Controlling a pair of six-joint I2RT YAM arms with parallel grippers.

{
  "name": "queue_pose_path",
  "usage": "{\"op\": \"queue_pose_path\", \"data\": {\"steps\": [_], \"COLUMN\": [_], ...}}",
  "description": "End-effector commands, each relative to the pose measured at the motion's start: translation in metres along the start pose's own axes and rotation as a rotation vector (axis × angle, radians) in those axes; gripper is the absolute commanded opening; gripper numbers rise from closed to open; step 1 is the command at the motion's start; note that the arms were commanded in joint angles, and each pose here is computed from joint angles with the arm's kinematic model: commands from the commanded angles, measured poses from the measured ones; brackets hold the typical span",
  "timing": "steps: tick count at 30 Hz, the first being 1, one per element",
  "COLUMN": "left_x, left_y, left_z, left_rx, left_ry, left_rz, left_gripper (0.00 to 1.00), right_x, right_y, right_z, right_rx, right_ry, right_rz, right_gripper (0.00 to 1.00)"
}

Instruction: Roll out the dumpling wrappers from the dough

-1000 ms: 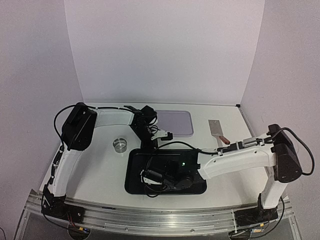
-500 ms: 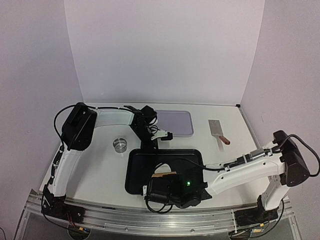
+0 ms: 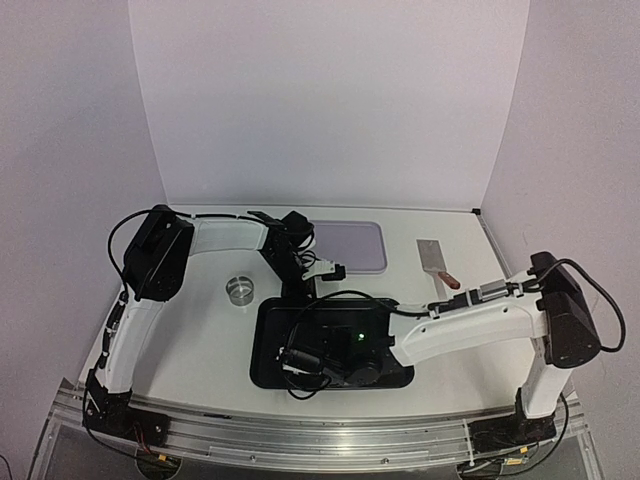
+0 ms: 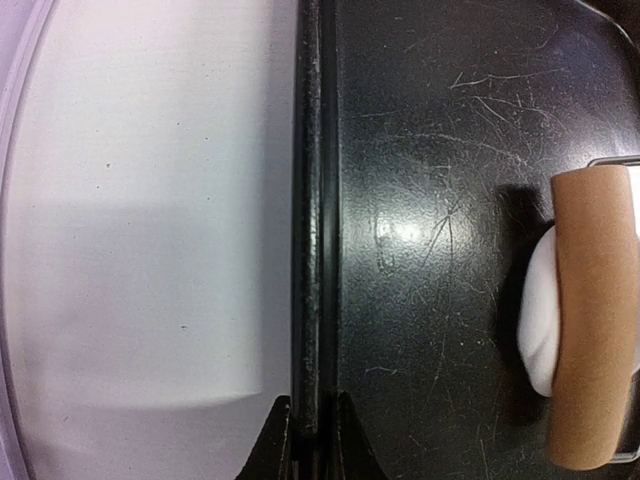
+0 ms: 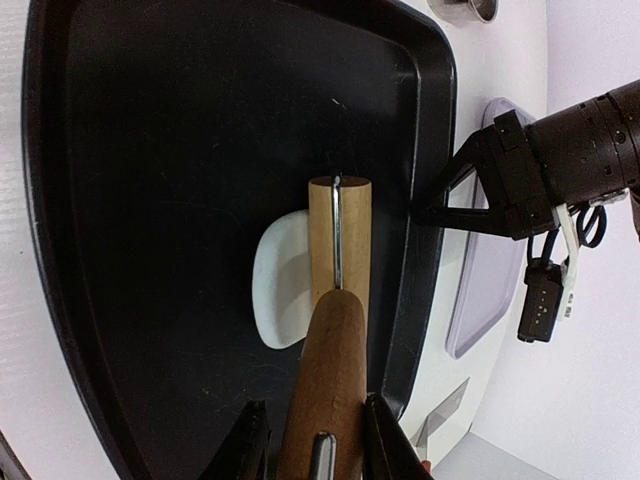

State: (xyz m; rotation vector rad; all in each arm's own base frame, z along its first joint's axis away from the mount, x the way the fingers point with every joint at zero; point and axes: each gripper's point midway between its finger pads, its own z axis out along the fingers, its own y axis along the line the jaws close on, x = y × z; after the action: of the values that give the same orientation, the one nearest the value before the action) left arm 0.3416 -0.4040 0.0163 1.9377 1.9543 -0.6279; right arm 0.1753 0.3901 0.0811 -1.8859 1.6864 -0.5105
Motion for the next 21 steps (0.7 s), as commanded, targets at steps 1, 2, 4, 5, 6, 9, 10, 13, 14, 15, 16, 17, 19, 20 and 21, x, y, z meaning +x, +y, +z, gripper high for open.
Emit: {"op": "queue_pose_path", "data": {"steps": [1,2,4,5,6,9,10,13,14,15,16,17,19,20,21], "left_x": [0.016,0.017,0.018,0.018,0.018,0.018,0.018,0.018,0.017,0.017,0.016,0.016,0.015,0.015,0.014], "left_y": [0.032,0.032,0.031,0.031,0.031,0.030,0.031,0.031,0.031,0.031,0.031,0.031,0.031,0.031,0.031], "left_z": [0.024,0.024,0.025,0.025,0.025,0.025,0.025,0.024,0.023,0.023,0.022,0.022,0.021,0.020,0.020], "left_rx": [-0.128,-0.129,-0.126,-0.125,-0.124,-0.123,-0.123,-0.125,-0.126,-0.127,-0.127,-0.128,-0.130,-0.131,-0.131], "left_ry": [0.060,0.060,0.061,0.061,0.061,0.063,0.062,0.062,0.061,0.060,0.059,0.058,0.057,0.057,0.056], "left_rz": [0.025,0.026,0.026,0.025,0.025,0.027,0.027,0.028,0.029,0.029,0.029,0.029,0.030,0.031,0.032], "left_gripper": [0.00,0.00,0.00,0.00,0.00,0.00,0.00,0.00,0.00,0.00,0.00,0.00,0.00,0.00,0.00], "right_x": [0.042,0.044,0.048,0.050,0.051,0.051,0.050,0.047,0.047,0.047,0.046,0.044,0.043,0.044,0.046], "right_y": [0.127,0.132,0.138,0.139,0.138,0.130,0.124,0.106,0.099,0.092,0.087,0.083,0.081,0.084,0.089], "right_z": [-0.016,-0.020,-0.026,-0.027,-0.026,-0.019,-0.015,-0.001,0.005,0.010,0.014,0.015,0.014,0.012,0.009], "right_rx": [-0.411,-0.418,-0.425,-0.423,-0.414,-0.382,-0.379,-0.357,-0.346,-0.340,-0.337,-0.338,-0.344,-0.349,-0.354], "right_ry": [0.086,0.088,0.102,0.109,0.113,0.121,0.121,0.124,0.130,0.134,0.134,0.131,0.125,0.123,0.126], "right_rz": [-0.121,-0.114,-0.079,-0.066,-0.069,-0.108,-0.110,-0.148,-0.167,-0.172,-0.171,-0.166,-0.159,-0.151,-0.148], "right_gripper": [0.00,0.00,0.00,0.00,0.00,0.00,0.00,0.00,0.00,0.00,0.00,0.00,0.00,0.00,0.00]}}
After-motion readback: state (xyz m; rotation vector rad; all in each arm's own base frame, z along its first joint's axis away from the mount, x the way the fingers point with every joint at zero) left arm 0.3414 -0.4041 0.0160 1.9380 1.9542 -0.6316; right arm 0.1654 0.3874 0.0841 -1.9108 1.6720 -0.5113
